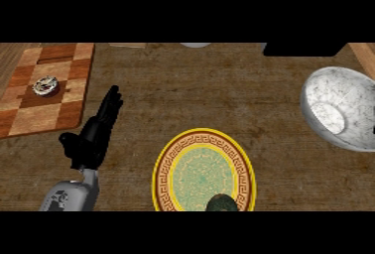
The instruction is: Pick the tomato from the plate and place it in the bowl
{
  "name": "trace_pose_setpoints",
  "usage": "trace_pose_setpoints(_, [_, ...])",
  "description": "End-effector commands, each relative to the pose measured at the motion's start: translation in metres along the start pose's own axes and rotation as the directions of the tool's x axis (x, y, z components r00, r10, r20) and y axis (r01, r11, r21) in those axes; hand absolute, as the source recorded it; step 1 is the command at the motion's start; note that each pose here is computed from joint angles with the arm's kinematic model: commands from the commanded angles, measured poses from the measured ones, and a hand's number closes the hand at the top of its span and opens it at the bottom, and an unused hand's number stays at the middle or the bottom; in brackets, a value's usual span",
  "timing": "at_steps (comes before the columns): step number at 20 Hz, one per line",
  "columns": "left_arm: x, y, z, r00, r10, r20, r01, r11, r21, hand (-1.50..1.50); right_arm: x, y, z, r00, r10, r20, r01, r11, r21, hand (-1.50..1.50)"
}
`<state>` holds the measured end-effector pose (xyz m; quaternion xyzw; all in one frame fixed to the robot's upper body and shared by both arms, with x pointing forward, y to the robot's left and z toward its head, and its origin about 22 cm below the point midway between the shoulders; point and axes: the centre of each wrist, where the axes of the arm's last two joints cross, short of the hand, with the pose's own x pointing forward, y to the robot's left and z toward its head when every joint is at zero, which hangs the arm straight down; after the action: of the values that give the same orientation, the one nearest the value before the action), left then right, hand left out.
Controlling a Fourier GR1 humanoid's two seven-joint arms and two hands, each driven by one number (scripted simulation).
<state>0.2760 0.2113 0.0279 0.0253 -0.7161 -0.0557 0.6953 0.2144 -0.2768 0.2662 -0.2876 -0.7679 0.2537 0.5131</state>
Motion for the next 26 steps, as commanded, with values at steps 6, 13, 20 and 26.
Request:
trace_pose_setpoints(6, [0.006,0.006,0.011,1.0,0.006,0.008,-0.005,1.0,-0.022,0.0,-0.075,0.001,-0.034,0.953,0.297,-0.066,-0.297,0.955,0.009,1.5])
trace_pose_setpoints(13, [0.01,0.015,-0.002,1.0,0.009,-0.012,-0.009,1.0,-0.005,0.0,-0.157,0.013,-0.052,0.938,0.311,-0.151,-0.314,0.949,0.0,1.5])
trace_pose_setpoints(20, [-0.001,-0.002,0.012,1.0,-0.003,0.018,0.003,1.0,-0.002,0.0,-0.219,0.023,-0.059,0.923,0.33,-0.197,-0.324,0.944,0.062,1.5])
trace_pose_setpoints(26, [0.002,-0.002,-0.008,1.0,-0.002,0.005,0.002,1.0,0.006,0.0,-0.255,0.035,-0.052,0.949,0.152,-0.276,-0.099,0.975,0.199,-1.5])
